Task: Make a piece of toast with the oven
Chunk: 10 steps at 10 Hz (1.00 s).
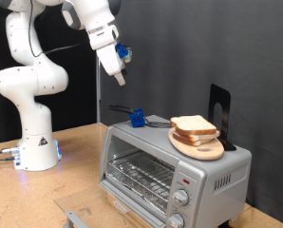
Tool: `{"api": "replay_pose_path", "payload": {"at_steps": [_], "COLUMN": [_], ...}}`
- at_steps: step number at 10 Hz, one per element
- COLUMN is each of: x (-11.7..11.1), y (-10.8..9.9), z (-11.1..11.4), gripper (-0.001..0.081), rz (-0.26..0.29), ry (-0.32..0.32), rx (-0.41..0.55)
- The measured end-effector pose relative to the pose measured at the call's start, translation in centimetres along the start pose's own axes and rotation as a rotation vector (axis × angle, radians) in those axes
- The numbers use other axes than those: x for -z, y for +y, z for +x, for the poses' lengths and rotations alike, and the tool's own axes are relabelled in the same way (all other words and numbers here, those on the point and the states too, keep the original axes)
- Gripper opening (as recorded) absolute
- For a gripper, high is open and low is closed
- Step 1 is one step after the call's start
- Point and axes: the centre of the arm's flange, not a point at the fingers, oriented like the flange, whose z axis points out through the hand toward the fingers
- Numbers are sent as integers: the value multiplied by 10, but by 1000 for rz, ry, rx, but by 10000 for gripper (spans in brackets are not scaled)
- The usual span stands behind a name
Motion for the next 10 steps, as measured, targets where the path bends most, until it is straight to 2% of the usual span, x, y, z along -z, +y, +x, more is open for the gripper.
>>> {"api": "replay_pose_path", "payload": {"at_steps": [4, 6, 10], "x": [-27, -43, -71], "y": [7, 8, 7], "z": [13, 12, 4], "gripper": [809, 809, 809], "rz": [-23, -45, -81], "ry": [32, 74, 101], "rx": [-6, 0, 6]}}
